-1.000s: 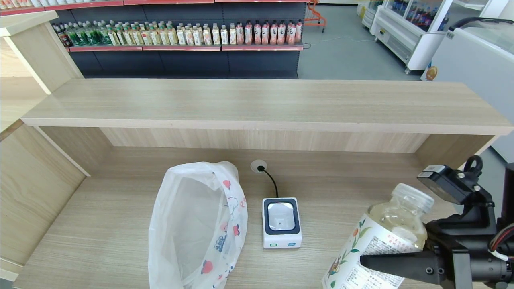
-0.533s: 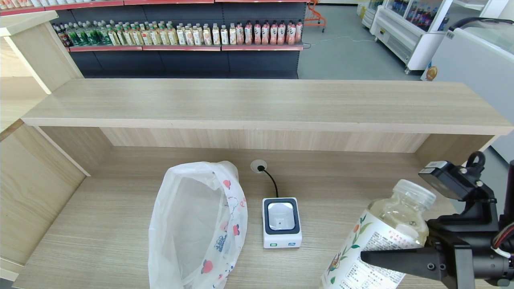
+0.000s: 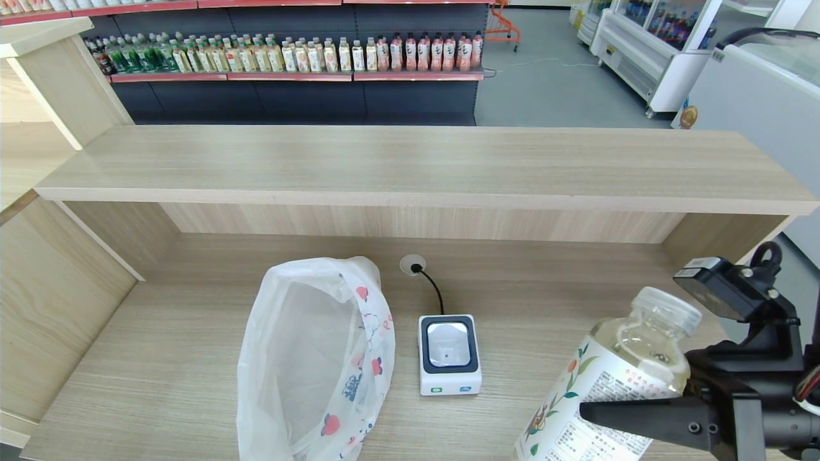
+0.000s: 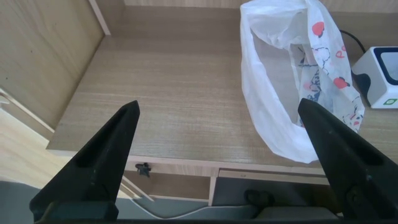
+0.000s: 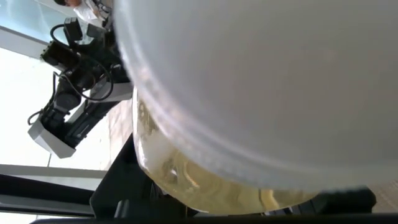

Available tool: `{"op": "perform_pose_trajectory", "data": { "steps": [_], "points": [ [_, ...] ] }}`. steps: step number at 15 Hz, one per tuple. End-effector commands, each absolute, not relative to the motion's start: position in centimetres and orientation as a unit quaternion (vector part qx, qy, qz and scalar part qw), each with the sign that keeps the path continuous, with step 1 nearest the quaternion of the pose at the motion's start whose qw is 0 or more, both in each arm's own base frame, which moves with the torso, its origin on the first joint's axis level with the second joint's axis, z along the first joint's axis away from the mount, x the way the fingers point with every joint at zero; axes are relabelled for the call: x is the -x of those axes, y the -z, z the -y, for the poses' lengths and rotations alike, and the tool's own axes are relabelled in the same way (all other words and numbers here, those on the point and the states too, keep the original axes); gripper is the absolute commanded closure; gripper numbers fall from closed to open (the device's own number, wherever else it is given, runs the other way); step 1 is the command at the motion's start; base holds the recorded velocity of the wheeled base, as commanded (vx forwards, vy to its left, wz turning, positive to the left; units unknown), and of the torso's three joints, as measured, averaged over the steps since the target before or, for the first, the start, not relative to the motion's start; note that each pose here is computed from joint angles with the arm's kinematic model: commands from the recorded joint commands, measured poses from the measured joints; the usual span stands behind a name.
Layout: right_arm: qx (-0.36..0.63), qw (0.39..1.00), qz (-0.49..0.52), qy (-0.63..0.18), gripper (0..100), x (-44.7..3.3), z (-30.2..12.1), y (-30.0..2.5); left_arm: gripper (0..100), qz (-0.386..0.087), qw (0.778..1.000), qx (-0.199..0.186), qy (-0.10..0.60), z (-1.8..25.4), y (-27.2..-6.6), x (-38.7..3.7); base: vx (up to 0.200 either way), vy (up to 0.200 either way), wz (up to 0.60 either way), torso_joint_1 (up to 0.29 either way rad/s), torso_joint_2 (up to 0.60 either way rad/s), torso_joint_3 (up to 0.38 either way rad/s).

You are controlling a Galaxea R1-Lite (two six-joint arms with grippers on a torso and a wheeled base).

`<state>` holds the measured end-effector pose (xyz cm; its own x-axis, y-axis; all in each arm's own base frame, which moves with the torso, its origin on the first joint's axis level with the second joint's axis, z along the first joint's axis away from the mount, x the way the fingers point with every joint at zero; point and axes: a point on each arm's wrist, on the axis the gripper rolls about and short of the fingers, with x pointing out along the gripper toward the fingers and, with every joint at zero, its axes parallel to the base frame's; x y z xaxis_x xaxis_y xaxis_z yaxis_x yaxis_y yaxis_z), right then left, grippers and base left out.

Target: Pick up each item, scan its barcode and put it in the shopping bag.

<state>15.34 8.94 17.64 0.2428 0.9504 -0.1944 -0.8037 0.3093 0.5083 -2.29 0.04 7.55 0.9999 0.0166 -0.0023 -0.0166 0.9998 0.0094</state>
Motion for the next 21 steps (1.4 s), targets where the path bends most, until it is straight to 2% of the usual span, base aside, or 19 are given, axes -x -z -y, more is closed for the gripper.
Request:
{"op": "perform_pose_trajectory", "data": {
  "steps": [1, 6, 7, 9, 13, 16, 18, 21],
  "points": [
    [-0.153, 0.773, -0.236, -0.568, 100, -15.2, -8.9, -17.7, 0, -0.001, 1.0, -0.005, -0.008, 0.0, -7.6, 2.3, 0.0, 0.0, 0.0, 0.0, 0.0, 0.0],
    [-0.138, 0.786, -0.216, -0.563, 100, -15.1, -8.8, -17.9, 0, -0.001, 1.0, -0.005, -0.008, 0.0, -7.6, 2.3, 0.0, 0.0, 0.0, 0.0, 0.0, 0.0],
    [-0.096, 0.816, -0.183, -0.54, 100, -15.4, -8.8, -18.0, 0, -0.001, 1.0, -0.005, -0.008, 0.0, -7.6, 2.3, 0.0, 0.0, 0.0, 0.0, 0.0, 0.0],
    [0.08, 0.868, -0.08, -0.484, 100, -16.4, -8.5, -18.0, 0, -0.001, 1.0, -0.005, -0.008, 0.0, -7.6, 2.3, 0.0, 0.0, 0.0, 0.0, 0.0, 0.0],
    [0.315, 0.882, 0.027, -0.35, 100, -16.8, -7.1, -17.8, 0, -0.001, 1.0, -0.005, -0.008, 0.0, -7.6, 2.3, 0.0, 0.0, 0.0, 0.0, 0.0, 0.0],
    [0.398, 0.853, 0.081, -0.327, 100, -16.6, -6.9, -17.7, 0, -0.002, 1.0, -0.005, -0.008, 0.0, -7.5, 2.3, 0.0, 0.0, 0.0, 0.0, 0.0, 0.0],
    [0.467, 0.839, 0.11, -0.258, 100, -17.3, -5.7, -18.3, 0, -0.002, 1.0, -0.005, -0.008, 0.0, -7.5, 2.3, 0.0, 0.0, 0.0, 0.0, 0.0, 0.0],
    [0.49, 0.829, 0.128, -0.239, 100, -17.1, -5.5, -18.5, 0, -0.001, 1.0, -0.005, -0.008, 0.0, -7.6, 2.3, 0.0, 0.0, 0.0, 0.0, 0.0, 0.0]
  ]
}}
